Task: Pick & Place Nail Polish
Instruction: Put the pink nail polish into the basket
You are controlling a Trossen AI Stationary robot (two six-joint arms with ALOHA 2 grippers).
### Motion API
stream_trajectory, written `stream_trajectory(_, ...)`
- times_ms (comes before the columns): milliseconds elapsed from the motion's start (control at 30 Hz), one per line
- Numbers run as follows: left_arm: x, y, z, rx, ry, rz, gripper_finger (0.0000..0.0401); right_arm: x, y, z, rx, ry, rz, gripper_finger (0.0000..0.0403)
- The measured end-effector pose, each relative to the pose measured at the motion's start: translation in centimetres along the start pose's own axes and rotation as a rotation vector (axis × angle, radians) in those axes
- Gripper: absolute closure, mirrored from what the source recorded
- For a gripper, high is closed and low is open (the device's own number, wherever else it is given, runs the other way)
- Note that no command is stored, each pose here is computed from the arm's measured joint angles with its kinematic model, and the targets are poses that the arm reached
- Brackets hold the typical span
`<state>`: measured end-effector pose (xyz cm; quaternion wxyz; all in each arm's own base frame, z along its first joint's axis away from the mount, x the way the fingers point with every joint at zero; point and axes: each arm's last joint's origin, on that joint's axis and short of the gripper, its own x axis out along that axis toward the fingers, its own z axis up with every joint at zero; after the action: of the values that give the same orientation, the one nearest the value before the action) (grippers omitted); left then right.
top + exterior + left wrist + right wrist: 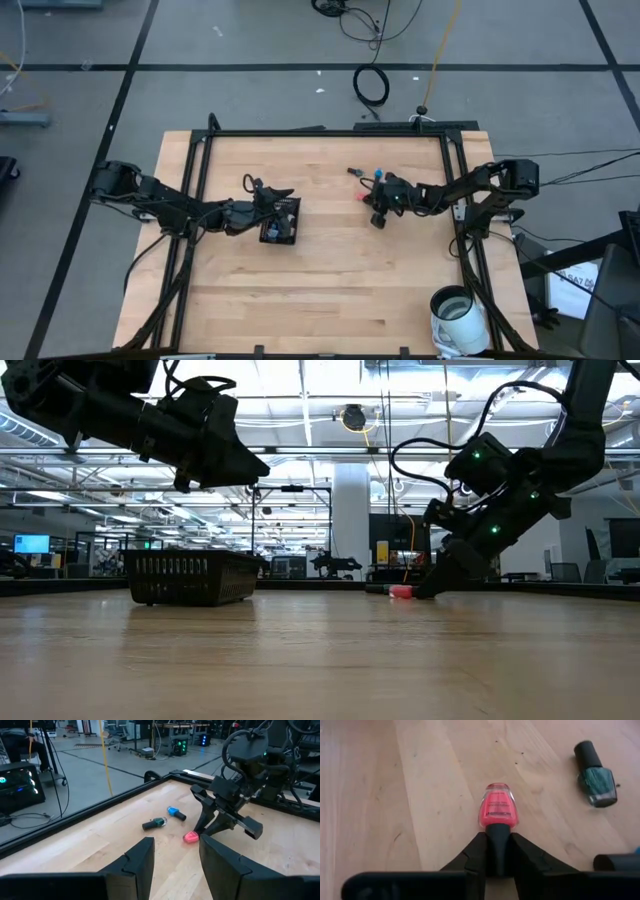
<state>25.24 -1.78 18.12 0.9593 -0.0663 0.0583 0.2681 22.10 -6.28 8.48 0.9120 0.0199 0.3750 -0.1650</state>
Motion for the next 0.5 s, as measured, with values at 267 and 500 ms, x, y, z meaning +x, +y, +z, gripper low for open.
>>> stream_trajectory(267, 0.2, 0.1, 0.0, -0.121, 0.008, -0.024, 0.0247, -0.6, 1.5, 1.5, -0.193, -0.145, -0.01, 0.0352)
stream_trajectory(500, 1.4, 1.0, -0.3, -0.404, 0.121, -0.2, 0.0247, -2.9, 5.2, 5.1, -0.461, -0.315, -0.158, 0.0352)
